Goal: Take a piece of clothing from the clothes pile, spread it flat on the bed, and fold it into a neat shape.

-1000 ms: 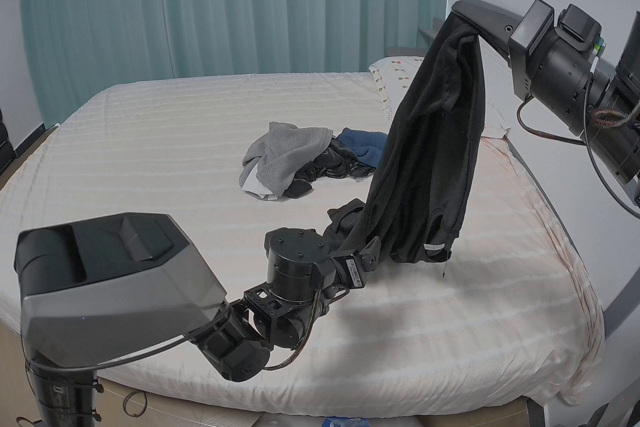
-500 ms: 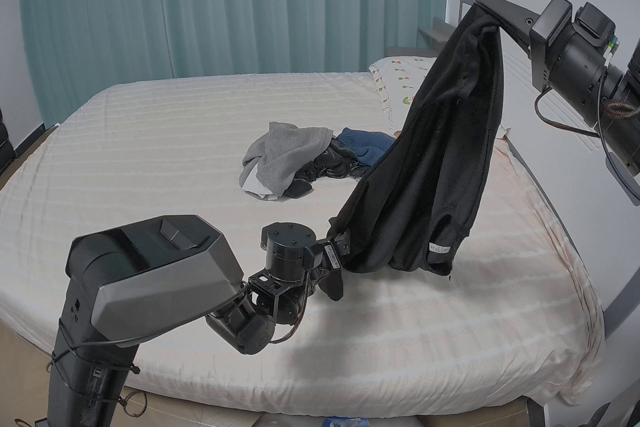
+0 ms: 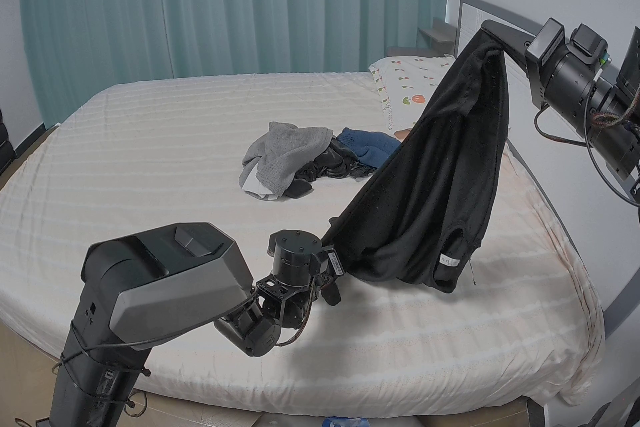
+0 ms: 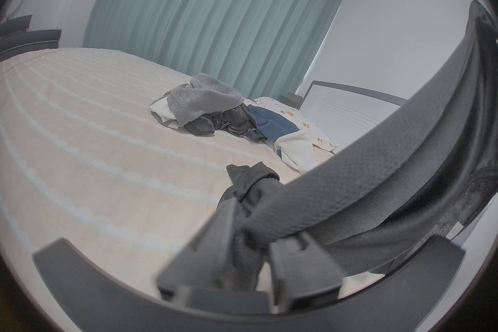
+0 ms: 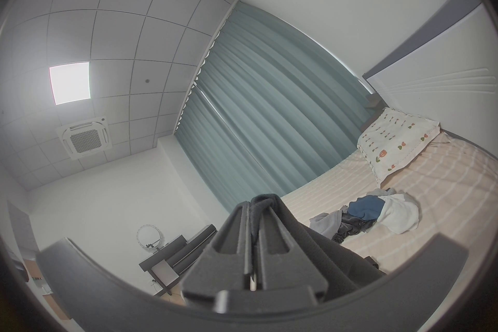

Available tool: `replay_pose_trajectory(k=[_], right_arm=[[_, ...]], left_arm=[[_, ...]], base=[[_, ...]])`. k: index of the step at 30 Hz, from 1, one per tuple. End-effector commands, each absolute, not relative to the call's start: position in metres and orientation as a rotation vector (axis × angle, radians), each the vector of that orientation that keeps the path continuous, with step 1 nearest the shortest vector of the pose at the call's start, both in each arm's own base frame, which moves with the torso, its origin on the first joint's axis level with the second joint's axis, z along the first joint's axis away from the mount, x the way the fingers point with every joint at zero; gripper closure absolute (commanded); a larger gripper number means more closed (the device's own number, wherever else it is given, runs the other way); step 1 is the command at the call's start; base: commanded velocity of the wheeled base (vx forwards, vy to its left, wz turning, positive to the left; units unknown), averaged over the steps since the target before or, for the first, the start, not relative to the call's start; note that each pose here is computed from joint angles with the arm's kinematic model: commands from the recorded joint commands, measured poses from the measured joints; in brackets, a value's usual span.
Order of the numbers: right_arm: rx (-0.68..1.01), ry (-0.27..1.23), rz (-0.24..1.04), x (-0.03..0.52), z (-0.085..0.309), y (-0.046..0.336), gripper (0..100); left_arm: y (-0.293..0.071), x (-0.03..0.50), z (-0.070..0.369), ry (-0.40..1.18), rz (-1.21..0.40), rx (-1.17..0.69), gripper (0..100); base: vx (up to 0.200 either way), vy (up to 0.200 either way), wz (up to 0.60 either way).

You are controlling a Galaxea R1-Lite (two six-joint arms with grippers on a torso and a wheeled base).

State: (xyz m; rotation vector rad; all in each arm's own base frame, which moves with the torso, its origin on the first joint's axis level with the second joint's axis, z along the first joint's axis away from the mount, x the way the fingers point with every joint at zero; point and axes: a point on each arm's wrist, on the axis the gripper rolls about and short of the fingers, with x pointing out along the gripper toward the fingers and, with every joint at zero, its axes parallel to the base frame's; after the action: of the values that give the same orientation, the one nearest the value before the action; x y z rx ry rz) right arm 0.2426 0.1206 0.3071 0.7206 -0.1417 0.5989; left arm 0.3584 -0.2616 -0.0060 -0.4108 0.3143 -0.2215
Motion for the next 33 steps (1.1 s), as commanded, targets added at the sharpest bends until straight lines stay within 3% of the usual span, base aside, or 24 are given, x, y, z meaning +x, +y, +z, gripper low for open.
replay_pose_trajectory(k=[1,9,14,23,29,30,33], right_arm=[[0.717,-0.128,0.579,0.254,0.302,0.121,100],[0.701,-0.064,0.548,0.271,0.281,0.127,100],[0.676,0.003,0.502,0.296,0.255,0.138,100],[0.756,-0.307,0.434,0.317,0.316,0.130,100],[0.762,-0.338,0.453,0.307,0.319,0.130,100],[0.736,-0.222,0.426,0.309,0.284,0.134,100],[0.719,-0.083,0.372,0.316,0.239,0.132,100]], left_arm=[[-0.259,0.358,-0.003,0.312,-0.216,-0.419,100],[-0.245,0.344,0.066,0.275,-0.213,-0.515,100],[-0.227,0.335,0.138,0.259,-0.190,-0.570,100],[-0.183,0.327,0.242,0.039,-0.198,-0.676,100],[-0.178,0.318,0.243,0.088,-0.246,-0.664,100],[-0.178,0.318,0.225,0.144,-0.229,-0.661,100],[-0.177,0.312,0.203,0.220,-0.208,-0.679,100]], base=[[0.000,0.000,0.00],[0.000,0.000,0.00],[0.000,0.000,0.00],[0.000,0.000,0.00],[0.000,0.000,0.00],[0.000,0.000,0.00],[0.000,0.000,0.00]])
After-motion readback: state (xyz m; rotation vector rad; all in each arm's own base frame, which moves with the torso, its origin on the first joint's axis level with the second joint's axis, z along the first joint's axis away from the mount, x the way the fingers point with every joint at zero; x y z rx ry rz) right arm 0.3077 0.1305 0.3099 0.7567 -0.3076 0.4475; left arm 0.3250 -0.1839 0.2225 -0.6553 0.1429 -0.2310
